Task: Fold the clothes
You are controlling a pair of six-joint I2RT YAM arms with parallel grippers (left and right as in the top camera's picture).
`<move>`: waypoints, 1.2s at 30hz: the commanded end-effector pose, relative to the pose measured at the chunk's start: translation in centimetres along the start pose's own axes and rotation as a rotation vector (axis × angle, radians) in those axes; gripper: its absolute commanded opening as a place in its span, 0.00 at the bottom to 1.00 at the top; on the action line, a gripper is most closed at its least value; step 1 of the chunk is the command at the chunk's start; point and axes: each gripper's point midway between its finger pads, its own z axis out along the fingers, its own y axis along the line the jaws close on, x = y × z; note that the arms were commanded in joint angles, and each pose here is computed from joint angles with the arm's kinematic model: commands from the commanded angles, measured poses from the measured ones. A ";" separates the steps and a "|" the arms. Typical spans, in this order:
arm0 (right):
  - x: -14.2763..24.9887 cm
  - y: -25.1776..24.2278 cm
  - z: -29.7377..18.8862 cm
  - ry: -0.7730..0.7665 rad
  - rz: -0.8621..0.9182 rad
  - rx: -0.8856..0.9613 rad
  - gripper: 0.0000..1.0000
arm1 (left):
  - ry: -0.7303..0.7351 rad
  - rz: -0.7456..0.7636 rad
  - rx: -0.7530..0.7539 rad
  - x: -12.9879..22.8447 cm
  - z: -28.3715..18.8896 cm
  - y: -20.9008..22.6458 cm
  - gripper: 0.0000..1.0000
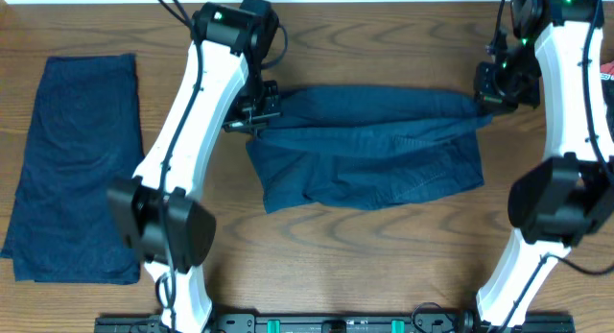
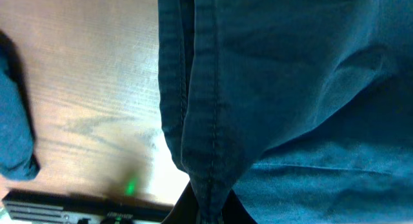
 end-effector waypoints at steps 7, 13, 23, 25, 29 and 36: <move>4.5 0.1 3.8 0.068 0.001 0.026 0.01 | 0.031 -0.020 -0.045 4.6 4.6 0.6 0.06; 6.1 -0.3 5.3 0.112 0.002 0.032 0.01 | 0.102 0.000 -0.002 6.5 9.2 -0.4 0.06; 6.4 0.5 5.4 0.123 -0.024 -0.006 0.99 | 0.136 0.011 0.031 7.6 11.5 -0.9 0.64; 6.0 0.8 5.4 0.105 -0.034 -0.017 0.99 | 0.117 0.014 0.044 7.1 11.5 -1.2 0.82; 4.9 1.0 4.6 0.039 -0.055 -0.024 0.99 | 0.039 -0.002 0.098 5.5 10.7 -1.9 1.00; 3.9 1.8 0.8 -0.072 -0.092 -0.045 0.99 | -0.142 -0.106 0.218 2.4 6.2 -1.0 0.98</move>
